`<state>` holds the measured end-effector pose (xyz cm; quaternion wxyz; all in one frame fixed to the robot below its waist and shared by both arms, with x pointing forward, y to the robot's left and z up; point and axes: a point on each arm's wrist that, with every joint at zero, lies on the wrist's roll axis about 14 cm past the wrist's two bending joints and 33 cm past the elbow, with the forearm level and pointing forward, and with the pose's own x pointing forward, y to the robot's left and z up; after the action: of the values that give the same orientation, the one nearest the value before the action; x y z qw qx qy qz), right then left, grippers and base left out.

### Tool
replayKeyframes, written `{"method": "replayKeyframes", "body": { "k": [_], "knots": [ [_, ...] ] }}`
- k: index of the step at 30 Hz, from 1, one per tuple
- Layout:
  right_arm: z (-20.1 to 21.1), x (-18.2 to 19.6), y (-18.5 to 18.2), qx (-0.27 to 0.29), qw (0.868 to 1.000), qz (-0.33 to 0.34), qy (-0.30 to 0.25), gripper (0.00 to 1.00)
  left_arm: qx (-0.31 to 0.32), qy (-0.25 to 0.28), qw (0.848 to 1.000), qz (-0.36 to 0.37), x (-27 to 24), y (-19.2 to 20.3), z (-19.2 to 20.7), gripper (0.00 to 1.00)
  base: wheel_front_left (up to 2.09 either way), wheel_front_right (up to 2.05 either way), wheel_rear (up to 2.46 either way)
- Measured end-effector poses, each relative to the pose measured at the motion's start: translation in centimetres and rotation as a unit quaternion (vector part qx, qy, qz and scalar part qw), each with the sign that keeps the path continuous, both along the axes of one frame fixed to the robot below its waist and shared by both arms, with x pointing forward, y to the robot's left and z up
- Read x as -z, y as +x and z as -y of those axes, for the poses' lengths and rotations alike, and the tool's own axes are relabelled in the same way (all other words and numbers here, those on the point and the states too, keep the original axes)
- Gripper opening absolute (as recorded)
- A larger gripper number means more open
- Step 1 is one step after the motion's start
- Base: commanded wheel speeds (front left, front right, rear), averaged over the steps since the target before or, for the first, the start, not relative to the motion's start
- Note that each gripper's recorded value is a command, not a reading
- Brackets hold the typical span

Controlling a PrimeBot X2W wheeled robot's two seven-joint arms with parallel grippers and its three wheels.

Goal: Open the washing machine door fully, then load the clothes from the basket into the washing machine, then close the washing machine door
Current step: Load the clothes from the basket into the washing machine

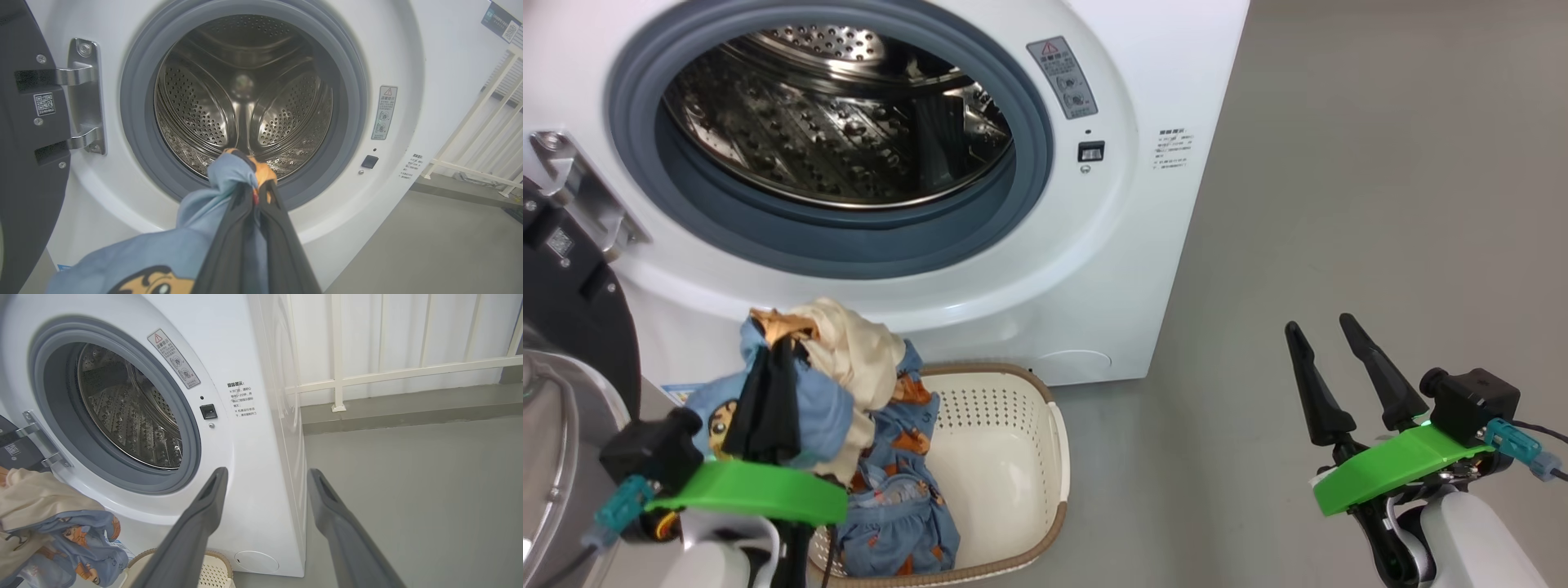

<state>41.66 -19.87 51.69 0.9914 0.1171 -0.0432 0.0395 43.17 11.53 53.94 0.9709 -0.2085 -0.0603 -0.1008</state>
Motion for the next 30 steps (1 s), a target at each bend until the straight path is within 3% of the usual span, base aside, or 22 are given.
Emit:
{"method": "replayKeyframes", "body": {
  "k": [16,30],
  "knots": [
    [-0.1,2.3,1.5,-0.002,1.000,-0.028,-0.002,1.00,0.045,0.016,0.993,0.106,-6.8,8.5,3.7,0.00,0.00,0.00,0.00],
    [0.0,6.1,4.9,0.012,0.998,-0.064,0.009,1.00,0.043,0.061,0.997,-0.014,2.3,20.9,4.5,0.00,0.00,0.00,0.00]
  ]
}}
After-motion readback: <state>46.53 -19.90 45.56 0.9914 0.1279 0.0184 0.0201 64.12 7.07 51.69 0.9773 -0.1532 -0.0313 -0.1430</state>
